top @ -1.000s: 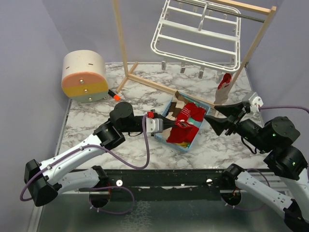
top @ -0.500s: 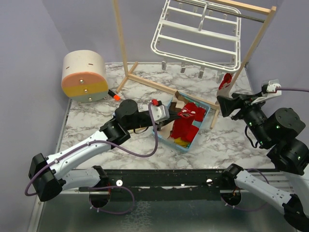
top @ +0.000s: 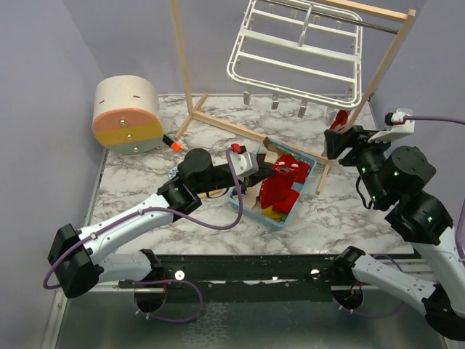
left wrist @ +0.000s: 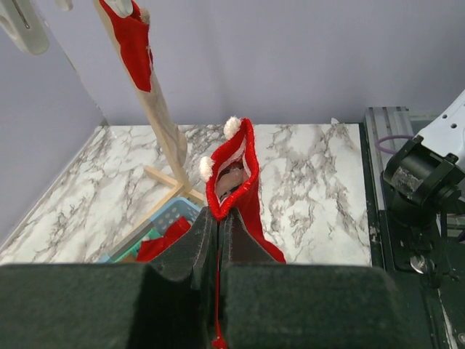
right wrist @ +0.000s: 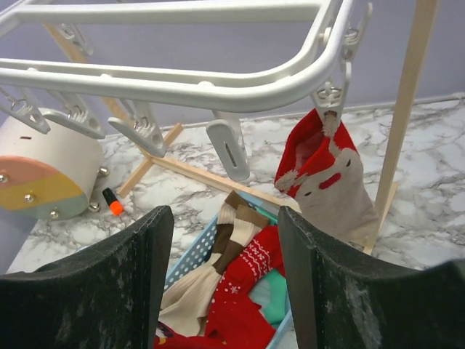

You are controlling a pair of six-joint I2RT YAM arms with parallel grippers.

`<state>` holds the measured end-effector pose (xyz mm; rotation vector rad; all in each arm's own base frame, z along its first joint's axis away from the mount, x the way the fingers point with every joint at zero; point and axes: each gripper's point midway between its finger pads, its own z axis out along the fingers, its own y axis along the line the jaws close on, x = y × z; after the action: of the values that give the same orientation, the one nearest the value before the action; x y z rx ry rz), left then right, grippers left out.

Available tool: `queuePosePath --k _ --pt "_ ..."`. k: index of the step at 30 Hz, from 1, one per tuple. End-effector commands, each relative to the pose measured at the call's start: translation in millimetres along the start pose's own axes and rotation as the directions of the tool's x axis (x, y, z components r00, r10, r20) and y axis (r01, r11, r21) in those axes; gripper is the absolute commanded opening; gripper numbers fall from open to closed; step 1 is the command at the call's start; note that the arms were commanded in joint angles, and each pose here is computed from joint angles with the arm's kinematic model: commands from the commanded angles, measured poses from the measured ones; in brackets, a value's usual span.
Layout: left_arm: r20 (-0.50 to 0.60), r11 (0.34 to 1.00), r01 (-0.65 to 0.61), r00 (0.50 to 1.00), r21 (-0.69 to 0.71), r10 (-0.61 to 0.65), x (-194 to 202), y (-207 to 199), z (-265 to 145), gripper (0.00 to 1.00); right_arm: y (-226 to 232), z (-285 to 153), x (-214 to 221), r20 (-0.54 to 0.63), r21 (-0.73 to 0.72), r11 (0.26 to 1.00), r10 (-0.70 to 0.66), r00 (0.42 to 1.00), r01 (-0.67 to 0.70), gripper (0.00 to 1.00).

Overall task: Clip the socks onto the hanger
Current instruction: Move the hanger to the clothesline.

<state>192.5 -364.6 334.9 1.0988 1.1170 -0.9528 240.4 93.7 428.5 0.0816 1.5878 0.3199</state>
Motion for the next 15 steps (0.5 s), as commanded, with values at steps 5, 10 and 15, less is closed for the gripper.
queuePosePath --k 5,10,15 --pt "0.044 1.0 0.001 0.999 -0.012 0.0 -7 3 6 0.0 5 24 5 0.057 0.05 0.992 0.11 0.992 -0.113 0.59" --pt "0.044 1.0 0.001 0.999 -0.012 0.0 -4 3 8 0.0 -2 33 0 0.144 0.1 0.979 0.162 0.976 -0.178 0.55" --pt "0.044 1.0 -0.003 0.999 -0.014 0.004 -1 3 9 0.0 -9 39 -4 0.182 0.158 0.967 0.17 0.968 -0.2 0.55"
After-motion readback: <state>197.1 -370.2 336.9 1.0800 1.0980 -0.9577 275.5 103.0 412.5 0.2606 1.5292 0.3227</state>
